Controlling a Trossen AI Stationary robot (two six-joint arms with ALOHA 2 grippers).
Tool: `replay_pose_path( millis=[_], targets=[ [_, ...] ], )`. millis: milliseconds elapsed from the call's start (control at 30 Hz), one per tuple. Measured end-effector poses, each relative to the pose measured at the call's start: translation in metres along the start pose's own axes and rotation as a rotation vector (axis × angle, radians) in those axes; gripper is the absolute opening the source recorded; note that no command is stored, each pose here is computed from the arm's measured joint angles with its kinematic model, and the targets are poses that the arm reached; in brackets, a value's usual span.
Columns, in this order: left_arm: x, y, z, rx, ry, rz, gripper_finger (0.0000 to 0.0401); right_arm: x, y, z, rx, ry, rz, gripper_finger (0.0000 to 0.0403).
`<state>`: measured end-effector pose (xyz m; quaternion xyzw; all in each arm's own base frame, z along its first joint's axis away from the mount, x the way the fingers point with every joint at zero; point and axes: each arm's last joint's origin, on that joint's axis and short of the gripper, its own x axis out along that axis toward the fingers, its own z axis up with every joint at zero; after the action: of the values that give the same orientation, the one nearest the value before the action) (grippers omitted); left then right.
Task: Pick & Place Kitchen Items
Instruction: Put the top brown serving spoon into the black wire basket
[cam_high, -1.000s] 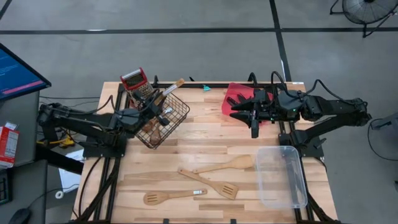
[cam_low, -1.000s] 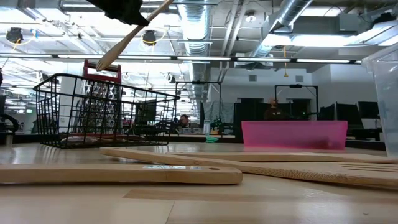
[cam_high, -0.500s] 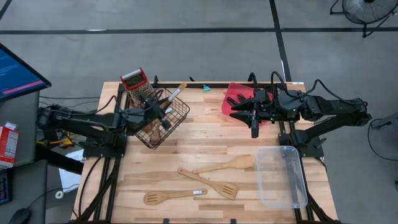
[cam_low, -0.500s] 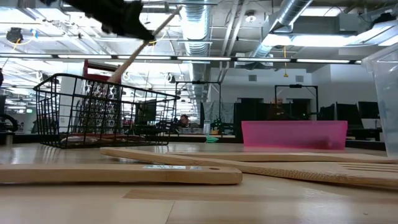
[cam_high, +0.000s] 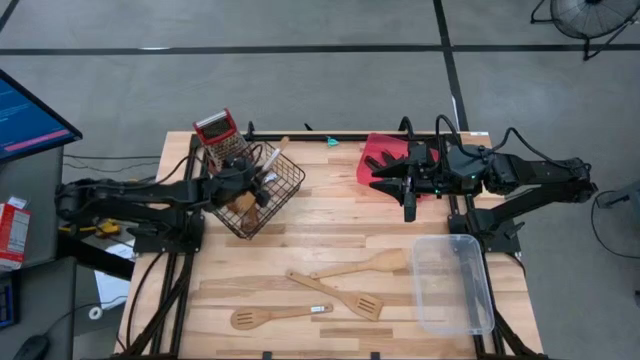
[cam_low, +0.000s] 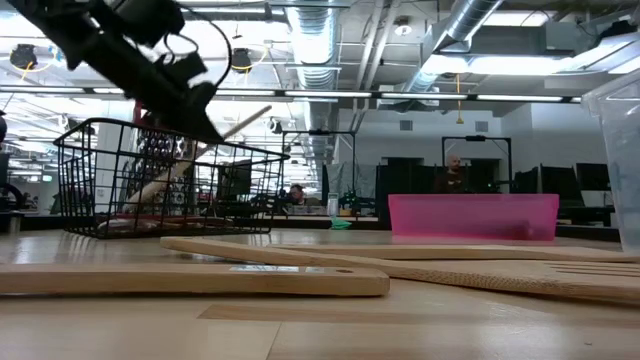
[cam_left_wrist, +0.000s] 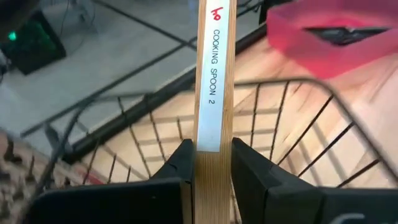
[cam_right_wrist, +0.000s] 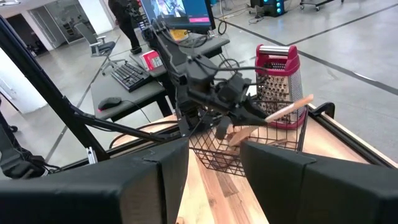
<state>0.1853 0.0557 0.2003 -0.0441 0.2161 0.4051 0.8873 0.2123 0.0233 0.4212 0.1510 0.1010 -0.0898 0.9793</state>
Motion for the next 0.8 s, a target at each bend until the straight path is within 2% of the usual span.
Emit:
replay_pose_path(
  millis=[233,633,800],
  targets=[
    [0.003,0.004,-0.019,-0.004,0.049,0.007,0.0047,0.0,0.0,0.0,-0.002,0.002,-0.001,0.0161],
    [0.004,0.003,-0.02,-0.002,0.062,-0.029,0.0065,0.0,0.0,0.0,-0.002,0.003,-0.001,0.0161],
    [0.003,0.002,-0.021,-0.041,0.073,-0.069,0.0037,0.0,0.0,0.0,-0.002,0.002,-0.001,0.0161]
  ],
)
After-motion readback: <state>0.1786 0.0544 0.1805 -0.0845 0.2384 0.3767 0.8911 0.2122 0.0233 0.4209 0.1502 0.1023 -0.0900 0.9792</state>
